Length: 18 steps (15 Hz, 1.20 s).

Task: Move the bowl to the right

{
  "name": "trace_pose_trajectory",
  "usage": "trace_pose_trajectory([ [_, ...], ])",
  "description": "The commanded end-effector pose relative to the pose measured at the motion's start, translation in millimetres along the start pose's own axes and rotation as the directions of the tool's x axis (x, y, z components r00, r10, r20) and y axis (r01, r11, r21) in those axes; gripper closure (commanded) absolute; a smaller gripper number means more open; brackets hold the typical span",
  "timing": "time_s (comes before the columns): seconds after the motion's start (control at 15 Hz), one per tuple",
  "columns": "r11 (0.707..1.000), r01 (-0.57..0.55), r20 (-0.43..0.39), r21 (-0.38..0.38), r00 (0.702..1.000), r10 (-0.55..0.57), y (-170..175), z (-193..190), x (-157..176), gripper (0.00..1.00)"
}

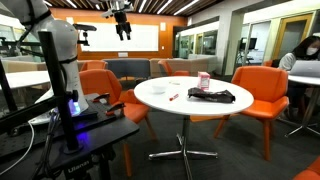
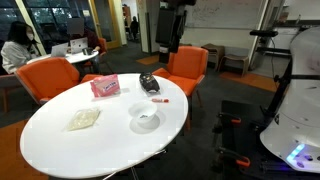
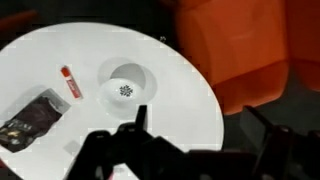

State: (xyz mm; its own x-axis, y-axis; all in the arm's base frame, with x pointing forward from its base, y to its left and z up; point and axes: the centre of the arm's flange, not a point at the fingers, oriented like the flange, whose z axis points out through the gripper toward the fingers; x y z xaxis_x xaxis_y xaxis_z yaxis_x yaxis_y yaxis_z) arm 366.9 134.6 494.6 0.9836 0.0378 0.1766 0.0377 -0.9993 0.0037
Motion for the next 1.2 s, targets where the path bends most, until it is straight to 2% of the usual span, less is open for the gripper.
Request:
trace_pose_trajectory([
  [0.0,0.994,-0.11,-0.079,0.003,0.991,0.11,27.1,14.2,19.2,0.0],
  [0.13,0.976,-0.219,-0.133,0.013,0.967,0.219,59.0,27.1,34.0,0.0],
  [0.2,0.964,-0.264,-0.126,0.03,0.956,0.266,76.6,34.6,39.5,0.0],
  [0.4,0.91,-0.413,-0.054,0.043,0.908,0.414,137.3,72.3,48.8,0.0],
  [0.6,0.878,-0.473,0.01,0.065,0.881,0.474,180.1,115.9,52.8,0.0],
  [0.67,0.874,-0.476,0.029,0.095,0.879,0.476,189.1,130.3,54.1,0.0],
  [1.0,0.872,-0.462,0.02,0.163,0.885,0.465,224.6,208.8,59.4,0.0],
  [1.13,0.856,-0.488,0.074,0.169,0.872,0.483,234.7,237.6,60.8,0.0],
])
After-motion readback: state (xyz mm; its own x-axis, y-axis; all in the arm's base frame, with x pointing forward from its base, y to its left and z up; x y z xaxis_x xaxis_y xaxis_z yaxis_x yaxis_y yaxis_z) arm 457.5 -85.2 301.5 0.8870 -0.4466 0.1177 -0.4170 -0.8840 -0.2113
